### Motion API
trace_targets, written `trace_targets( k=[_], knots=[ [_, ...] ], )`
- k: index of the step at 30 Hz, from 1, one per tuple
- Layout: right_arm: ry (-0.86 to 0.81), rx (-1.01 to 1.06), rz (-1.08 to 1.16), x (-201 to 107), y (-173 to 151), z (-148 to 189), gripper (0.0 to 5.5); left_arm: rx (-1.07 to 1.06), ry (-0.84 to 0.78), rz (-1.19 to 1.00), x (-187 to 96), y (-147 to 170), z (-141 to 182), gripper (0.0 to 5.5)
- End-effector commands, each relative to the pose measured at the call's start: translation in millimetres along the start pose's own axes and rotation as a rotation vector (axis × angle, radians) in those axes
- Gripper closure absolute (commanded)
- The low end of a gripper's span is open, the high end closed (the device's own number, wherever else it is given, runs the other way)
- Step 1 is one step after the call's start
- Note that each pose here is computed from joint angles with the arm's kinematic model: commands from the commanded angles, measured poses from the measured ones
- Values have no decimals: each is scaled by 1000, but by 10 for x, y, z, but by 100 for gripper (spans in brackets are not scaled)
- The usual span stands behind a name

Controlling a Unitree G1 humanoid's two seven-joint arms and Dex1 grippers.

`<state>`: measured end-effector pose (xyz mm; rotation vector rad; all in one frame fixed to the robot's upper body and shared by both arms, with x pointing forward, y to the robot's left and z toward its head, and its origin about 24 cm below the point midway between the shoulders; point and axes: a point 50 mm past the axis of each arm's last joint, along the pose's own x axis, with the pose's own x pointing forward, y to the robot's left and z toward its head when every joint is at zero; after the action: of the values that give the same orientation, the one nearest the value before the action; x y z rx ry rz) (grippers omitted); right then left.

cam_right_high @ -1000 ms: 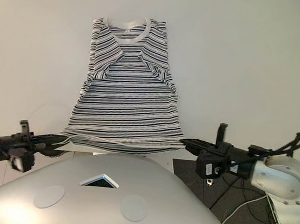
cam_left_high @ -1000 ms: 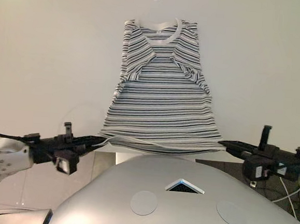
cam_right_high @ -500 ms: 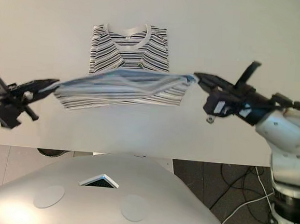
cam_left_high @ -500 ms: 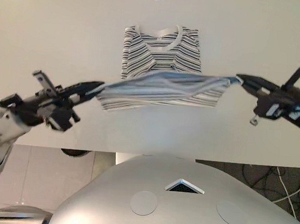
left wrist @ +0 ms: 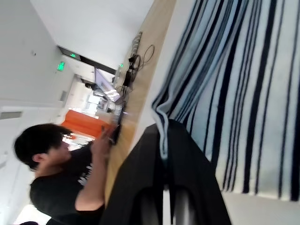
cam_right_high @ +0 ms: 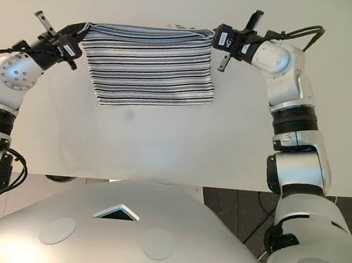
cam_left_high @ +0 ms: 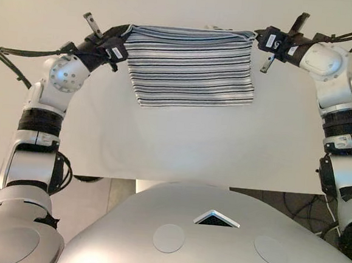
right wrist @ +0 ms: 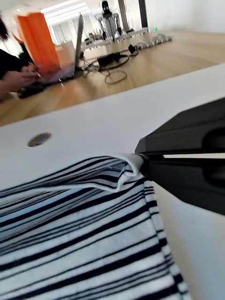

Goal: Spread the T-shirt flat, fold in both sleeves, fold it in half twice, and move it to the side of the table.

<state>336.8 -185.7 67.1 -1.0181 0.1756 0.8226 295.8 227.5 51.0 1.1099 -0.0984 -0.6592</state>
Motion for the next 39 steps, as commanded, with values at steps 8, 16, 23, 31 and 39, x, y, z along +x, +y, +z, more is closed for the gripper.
trace_targets(
  k=[8, 16, 23, 31, 39],
  knots=[
    [75, 210, -229, 240, -125, -186, 405, 0, 172, 186, 343, -72, -195, 383],
    [-254, 330, -335, 238, -227, 176, 405, -288, -125, 683, 228, 339, 125, 366],
    [-241, -9, 62, 493, 220, 413, 405, -332, -276, 737, 115, 361, 463, 366],
    [120, -421, 181, 568, 194, 134, 405, -316, -356, 676, 28, 214, 829, 366],
    [419, -548, 670, -297, -174, -502, 405, -311, -304, 644, 8, 158, 868, 366]
  ],
)
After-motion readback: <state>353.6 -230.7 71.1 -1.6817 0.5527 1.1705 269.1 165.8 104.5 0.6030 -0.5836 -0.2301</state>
